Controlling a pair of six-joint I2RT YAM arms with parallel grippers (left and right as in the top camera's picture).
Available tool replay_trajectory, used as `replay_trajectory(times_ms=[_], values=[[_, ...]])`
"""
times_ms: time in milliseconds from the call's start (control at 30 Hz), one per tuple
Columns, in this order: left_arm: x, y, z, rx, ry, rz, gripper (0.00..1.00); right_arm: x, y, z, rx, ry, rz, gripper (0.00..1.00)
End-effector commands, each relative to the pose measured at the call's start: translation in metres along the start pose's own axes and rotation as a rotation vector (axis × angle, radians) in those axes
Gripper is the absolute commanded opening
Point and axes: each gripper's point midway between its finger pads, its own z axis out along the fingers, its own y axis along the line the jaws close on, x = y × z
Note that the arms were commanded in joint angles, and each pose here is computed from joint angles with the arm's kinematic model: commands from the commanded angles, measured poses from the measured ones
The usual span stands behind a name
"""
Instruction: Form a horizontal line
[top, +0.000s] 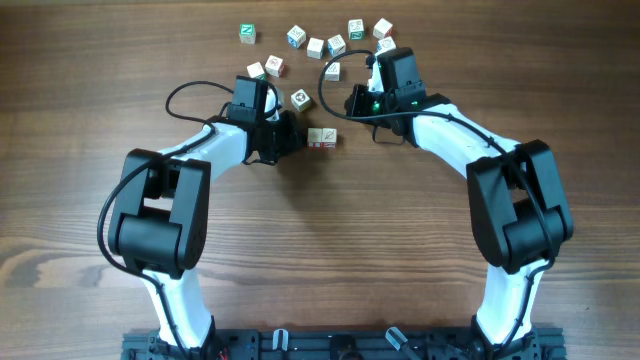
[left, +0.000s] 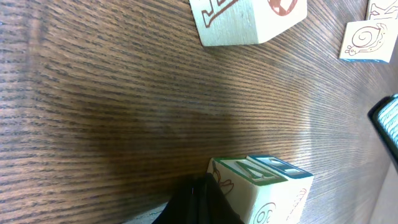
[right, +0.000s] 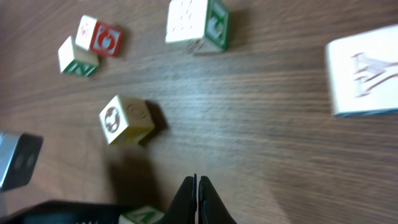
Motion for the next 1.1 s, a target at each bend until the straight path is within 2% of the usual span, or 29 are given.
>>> replay_trajectory(times_ms=[0, 500, 1067], values=[[0.01, 0.02, 0.009, -0.07, 0.014, -0.002, 0.04, 0.008, 0.014, 0.004, -0.08, 0.05, -0.007, 0.04], [0.01, 0.02, 0.009, -0.07, 0.014, -0.003, 0.04, 0.03, 0.029, 0.012, -0.056, 0.088, -0.067, 0.04], [0.01, 0.02, 0.009, -0.07, 0.013, -0.003, 0.04, 0.044, 0.017, 0.021, -0.005, 0.119, -0.061, 0.04]])
